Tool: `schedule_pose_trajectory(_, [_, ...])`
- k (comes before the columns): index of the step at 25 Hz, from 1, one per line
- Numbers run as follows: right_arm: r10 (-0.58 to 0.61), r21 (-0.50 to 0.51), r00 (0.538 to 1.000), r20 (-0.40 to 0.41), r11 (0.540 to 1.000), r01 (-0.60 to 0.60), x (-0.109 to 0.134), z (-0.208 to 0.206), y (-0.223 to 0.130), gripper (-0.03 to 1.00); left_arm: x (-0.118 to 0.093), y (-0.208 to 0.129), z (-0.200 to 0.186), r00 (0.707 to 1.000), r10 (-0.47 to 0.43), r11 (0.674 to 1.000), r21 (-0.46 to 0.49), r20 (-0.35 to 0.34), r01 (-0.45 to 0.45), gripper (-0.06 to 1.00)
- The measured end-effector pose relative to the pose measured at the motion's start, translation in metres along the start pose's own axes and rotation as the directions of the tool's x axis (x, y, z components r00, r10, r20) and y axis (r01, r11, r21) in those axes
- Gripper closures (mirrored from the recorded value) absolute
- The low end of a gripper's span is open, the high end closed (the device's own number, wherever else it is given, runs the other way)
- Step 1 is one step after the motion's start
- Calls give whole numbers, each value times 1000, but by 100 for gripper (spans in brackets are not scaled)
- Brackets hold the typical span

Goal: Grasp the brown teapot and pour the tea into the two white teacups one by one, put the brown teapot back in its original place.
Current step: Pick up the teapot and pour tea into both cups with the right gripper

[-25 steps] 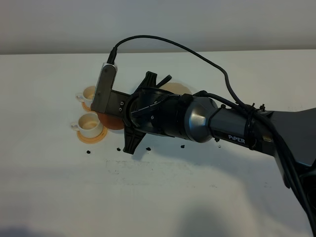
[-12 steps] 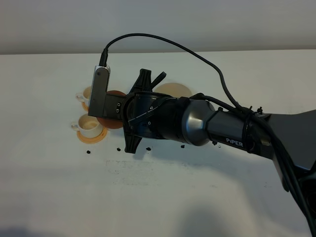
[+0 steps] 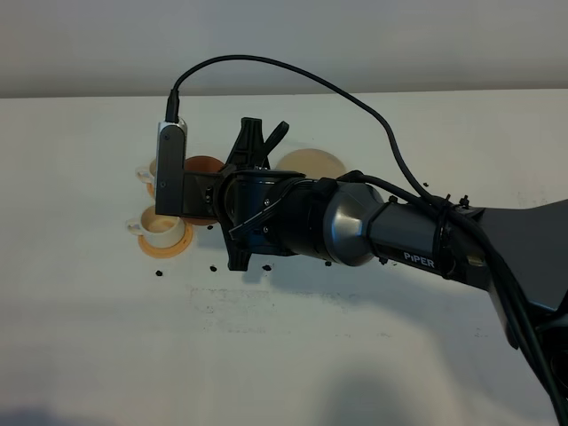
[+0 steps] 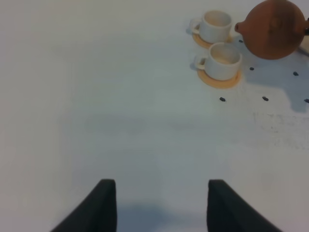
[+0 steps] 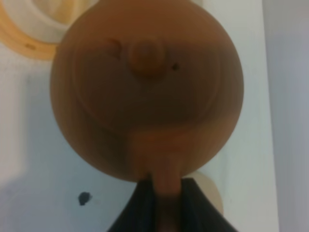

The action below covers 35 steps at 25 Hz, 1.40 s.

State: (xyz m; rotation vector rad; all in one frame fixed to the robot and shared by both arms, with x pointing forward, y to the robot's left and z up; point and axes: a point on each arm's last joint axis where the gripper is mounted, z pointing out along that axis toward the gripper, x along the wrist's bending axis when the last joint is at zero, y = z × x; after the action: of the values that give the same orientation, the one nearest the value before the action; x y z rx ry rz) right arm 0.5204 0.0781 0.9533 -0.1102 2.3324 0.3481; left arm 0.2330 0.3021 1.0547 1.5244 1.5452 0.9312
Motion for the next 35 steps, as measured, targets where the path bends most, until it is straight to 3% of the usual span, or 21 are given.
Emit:
schedule_pose_trajectory(15, [-148,39,989,7,988,148,8,12,-4,88,0,0,0,1000,0,1000,0,0,0,50])
schedule_pose_trajectory(35, [-198,33,979,54,980,197,0,10,0,88,0,0,0,1000,0,1000,0,0,0,50])
